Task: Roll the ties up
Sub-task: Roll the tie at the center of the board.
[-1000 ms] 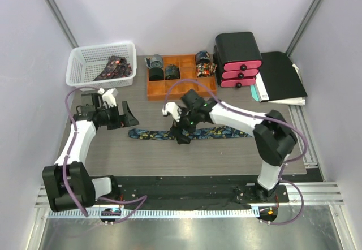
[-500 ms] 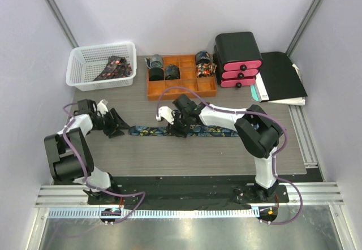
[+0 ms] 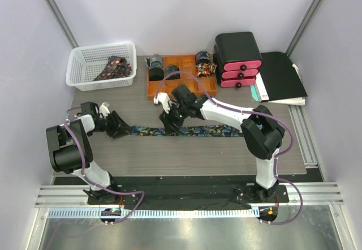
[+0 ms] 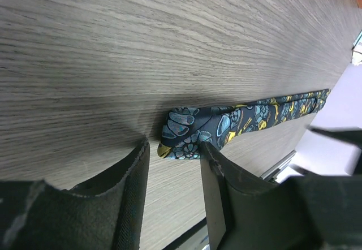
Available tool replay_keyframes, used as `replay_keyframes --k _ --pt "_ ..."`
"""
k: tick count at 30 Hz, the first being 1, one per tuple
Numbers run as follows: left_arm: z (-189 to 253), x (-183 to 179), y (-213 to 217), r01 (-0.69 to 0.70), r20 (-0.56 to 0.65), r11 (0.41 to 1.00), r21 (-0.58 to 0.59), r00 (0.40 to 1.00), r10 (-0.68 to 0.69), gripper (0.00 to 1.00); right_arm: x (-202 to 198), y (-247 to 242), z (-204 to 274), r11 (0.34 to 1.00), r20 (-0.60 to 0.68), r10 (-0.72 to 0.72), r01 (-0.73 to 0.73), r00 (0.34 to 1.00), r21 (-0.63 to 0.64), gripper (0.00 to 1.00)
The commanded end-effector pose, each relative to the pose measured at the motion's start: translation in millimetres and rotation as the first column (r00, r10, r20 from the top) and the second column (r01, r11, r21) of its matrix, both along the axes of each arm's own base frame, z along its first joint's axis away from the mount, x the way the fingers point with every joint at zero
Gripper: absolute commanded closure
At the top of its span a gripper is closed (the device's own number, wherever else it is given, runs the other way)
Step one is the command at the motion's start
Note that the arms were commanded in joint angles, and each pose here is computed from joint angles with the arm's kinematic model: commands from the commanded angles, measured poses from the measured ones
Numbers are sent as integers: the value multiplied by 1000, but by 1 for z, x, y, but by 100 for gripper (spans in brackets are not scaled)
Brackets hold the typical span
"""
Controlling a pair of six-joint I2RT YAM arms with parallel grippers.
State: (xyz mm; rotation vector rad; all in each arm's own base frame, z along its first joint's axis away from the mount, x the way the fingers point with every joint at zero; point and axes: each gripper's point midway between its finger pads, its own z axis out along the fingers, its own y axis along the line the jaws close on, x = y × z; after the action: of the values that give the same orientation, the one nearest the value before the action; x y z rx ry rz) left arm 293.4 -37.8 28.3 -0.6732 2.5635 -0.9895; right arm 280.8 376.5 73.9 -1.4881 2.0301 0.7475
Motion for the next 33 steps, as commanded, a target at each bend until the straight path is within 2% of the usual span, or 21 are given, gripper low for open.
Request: replay_keyframes --k 1,2,3,6,7,13,22,33 --pt "3 5 -2 -3 32 1000 -22 999 4 59 10 71 74 927 -269 -130 214 954 310 51" --pt "3 5 -2 -2 30 1000 -22 1000 2 60 12 79 78 913 -305 -144 245 942 326 56" --pt "3 4 -2 -3 29 1000 -16 1000 3 60 14 89 86 887 -375 -162 301 913 351 57" --pt "2 4 0 -7 27 1000 -4 1000 7 61 21 110 74 857 -457 -173 362 873 366 64" --pt "2 3 0 -8 27 1000 -2 1000 8 61 22 115 70 848 -508 -188 400 841 349 66" --pt "-1 1 3 -10 19 1000 23 1000 10 67 21 143 52 817 -610 -184 465 771 341 72" --pt "-8 -1 7 -11 -1 999 46 1000 12 75 16 147 8 831 -643 -235 494 729 257 77" --pt "-17 -7 23 -18 -44 987 159 999 25 92 10 127 -61 854 -629 -374 517 681 51 81"
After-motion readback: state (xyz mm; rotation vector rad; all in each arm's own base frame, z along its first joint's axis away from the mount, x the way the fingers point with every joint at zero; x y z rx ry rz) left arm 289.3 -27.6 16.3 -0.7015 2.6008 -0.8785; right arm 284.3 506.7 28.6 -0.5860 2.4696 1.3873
